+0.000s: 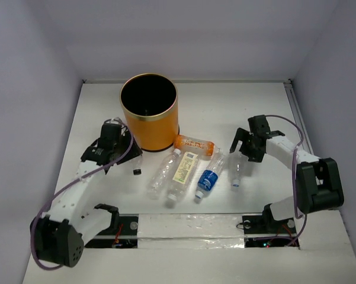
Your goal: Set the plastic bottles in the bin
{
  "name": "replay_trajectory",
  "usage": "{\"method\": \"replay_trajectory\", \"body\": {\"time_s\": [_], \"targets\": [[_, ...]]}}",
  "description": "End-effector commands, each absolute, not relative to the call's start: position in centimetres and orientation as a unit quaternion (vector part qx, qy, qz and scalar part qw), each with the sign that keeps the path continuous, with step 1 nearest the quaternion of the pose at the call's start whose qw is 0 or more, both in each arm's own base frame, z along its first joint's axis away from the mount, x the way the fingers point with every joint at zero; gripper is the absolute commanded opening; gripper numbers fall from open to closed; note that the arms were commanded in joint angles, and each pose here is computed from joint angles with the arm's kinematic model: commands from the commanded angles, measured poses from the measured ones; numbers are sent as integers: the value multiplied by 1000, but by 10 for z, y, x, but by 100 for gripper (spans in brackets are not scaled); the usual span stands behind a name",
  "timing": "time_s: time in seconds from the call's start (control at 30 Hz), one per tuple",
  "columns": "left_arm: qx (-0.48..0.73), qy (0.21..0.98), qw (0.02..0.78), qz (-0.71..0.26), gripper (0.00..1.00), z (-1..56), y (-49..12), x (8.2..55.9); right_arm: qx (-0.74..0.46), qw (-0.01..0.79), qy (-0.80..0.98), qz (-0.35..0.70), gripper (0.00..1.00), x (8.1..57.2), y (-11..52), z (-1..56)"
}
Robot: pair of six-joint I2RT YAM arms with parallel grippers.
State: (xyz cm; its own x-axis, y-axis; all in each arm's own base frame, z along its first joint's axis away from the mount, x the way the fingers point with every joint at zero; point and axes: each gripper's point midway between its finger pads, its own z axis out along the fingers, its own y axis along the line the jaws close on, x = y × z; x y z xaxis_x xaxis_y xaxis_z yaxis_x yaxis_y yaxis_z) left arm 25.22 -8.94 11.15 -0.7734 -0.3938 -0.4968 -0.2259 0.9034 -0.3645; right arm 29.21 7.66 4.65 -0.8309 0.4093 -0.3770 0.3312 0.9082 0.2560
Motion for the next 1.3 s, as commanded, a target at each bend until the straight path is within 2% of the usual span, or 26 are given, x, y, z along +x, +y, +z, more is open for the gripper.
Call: {"method": "replay_trajectory", "body": {"time_s": [0.0, 0.03, 0.07, 0.23, 0.27, 0.3, 0.5, 0.67, 0.8, 0.97, 1.13, 1.17, 1.27], "targets": [[-149, 907, 331, -216, 27, 176, -107, 241, 181, 249, 946, 97, 99, 323, 78, 60], [-146, 900, 341, -227, 27, 189, -109, 239, 182, 239, 949, 93, 98, 324, 78, 53], [-146, 896, 346, -236, 27, 200, -110, 236, 182, 239, 949, 93, 93, 327, 78, 53], [-120, 836, 444, -300, 27, 317, -122, 248, 191, 242, 949, 73, 79, 334, 72, 51], [-116, 822, 463, -309, 27, 338, -124, 254, 193, 246, 947, 69, 69, 334, 70, 54], [-106, 803, 490, -322, 27, 374, -127, 262, 196, 253, 946, 58, 66, 335, 66, 55], [-96, 750, 574, -316, 27, 469, -132, 331, 204, 328, 921, 55, 64, 333, 54, 108], [-110, 749, 591, -278, 27, 472, -134, 397, 199, 411, 882, 112, 64, 322, 60, 188], [-132, 764, 581, -245, 28, 430, -135, 447, 181, 474, 841, 188, 63, 305, 75, 258], [-138, 761, 595, -217, 35, 406, -130, 473, 141, 527, 790, 280, 63, 293, 98, 335], [-130, 772, 583, -219, 61, 392, -133, 468, 104, 558, 744, 351, 63, 301, 133, 403], [-130, 767, 588, -223, 70, 396, -132, 465, 95, 564, 736, 362, 63, 304, 141, 413], [-131, 752, 601, -238, 80, 412, -130, 447, 63, 570, 723, 385, 64, 323, 175, 440]]}}
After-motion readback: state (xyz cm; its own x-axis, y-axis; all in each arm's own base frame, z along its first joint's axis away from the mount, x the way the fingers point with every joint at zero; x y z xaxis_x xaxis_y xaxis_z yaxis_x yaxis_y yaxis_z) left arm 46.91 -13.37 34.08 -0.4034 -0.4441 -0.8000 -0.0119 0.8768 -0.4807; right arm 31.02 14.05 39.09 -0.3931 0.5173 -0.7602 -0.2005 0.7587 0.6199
